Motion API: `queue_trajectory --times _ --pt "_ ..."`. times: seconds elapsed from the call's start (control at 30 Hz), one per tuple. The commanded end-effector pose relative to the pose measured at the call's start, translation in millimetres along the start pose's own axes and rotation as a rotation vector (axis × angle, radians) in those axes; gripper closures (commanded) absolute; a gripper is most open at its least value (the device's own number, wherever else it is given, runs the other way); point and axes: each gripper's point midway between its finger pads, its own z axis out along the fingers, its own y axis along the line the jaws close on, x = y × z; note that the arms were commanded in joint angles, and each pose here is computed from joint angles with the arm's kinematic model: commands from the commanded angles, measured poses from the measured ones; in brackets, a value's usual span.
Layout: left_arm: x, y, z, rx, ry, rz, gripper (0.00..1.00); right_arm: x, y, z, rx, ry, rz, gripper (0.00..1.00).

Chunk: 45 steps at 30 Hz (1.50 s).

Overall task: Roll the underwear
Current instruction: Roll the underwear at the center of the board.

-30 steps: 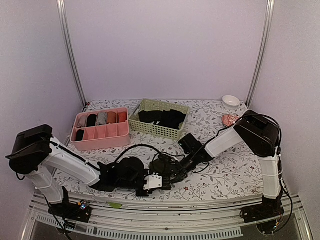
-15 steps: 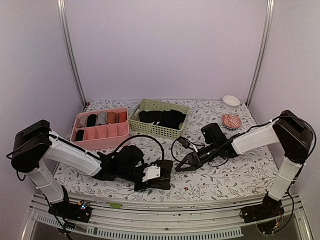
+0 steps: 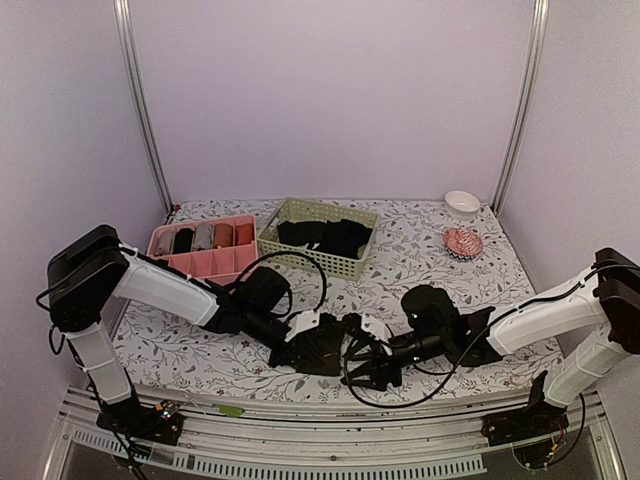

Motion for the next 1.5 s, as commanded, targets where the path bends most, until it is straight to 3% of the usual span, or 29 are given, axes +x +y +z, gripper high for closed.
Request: queue_trajectory --times 0.0,0.3,0.6,0.8,0.9,1.03,1.2,1.37,1.47 --pt "33 -13 7 0.114 0.085 -0.127 0.92 -17 -14 8 0.148 -0.038 -0.221 0.40" --pt "32 -9 6 0.146 0.059 -0.147 0.90 -1 -18 44 0.184 0.046 -0.393 0.37" --pt "34 -8 6 0.160 0.055 -0.155 0.90 10 -31 67 0.209 0.092 -0.437 0.38" --pt "34 -8 4 0.155 0.052 -0.156 0.90 35 -37 73 0.204 0.177 -0.431 0.54" --pt "33 -5 2 0.138 0.051 -0.147 0.89 45 -36 72 0.197 0.205 -0.417 0.74" --pt "21 1 -8 0.069 0.009 -0.107 0.74 46 -29 68 0.171 0.211 -0.394 1.00" --pt "-8 13 -40 -0.118 -0.102 -0.032 0.51 46 -18 67 0.108 0.233 -0.326 1.00" --pt "-31 15 -79 -0.317 -0.246 0.052 0.35 41 -7 69 -0.009 0.241 -0.144 1.00" --pt "-35 11 -90 -0.407 -0.267 0.100 0.33 35 -8 64 -0.085 0.225 -0.002 1.00"
